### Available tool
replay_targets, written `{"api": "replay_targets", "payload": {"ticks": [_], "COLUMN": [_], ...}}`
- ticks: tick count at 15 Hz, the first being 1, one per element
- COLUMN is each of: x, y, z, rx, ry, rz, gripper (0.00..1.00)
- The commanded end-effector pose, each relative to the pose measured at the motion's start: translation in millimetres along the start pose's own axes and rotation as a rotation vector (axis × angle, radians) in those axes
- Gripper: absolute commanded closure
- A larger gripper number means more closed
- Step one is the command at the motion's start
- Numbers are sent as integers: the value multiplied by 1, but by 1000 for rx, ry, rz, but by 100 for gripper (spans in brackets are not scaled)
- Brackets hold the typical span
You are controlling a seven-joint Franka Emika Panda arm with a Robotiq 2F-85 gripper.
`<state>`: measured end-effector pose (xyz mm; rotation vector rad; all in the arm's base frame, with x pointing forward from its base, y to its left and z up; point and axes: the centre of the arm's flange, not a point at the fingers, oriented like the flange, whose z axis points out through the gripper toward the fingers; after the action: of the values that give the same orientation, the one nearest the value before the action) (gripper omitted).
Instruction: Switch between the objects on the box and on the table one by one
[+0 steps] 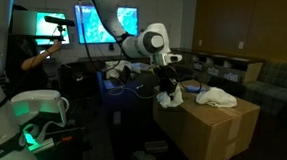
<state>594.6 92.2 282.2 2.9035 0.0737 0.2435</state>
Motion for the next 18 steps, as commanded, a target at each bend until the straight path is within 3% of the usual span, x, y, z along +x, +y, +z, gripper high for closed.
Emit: {"api": "replay_targets", "payload": {"ticks": [1, 8, 18], "x": [68, 133, 158], "y": [5, -3, 29], "z": [-4, 31, 92], "rx": [-44, -61, -204], "ry": [82, 138, 103], "rz": [-18, -41, 9], "gripper": [93, 93, 93]}}
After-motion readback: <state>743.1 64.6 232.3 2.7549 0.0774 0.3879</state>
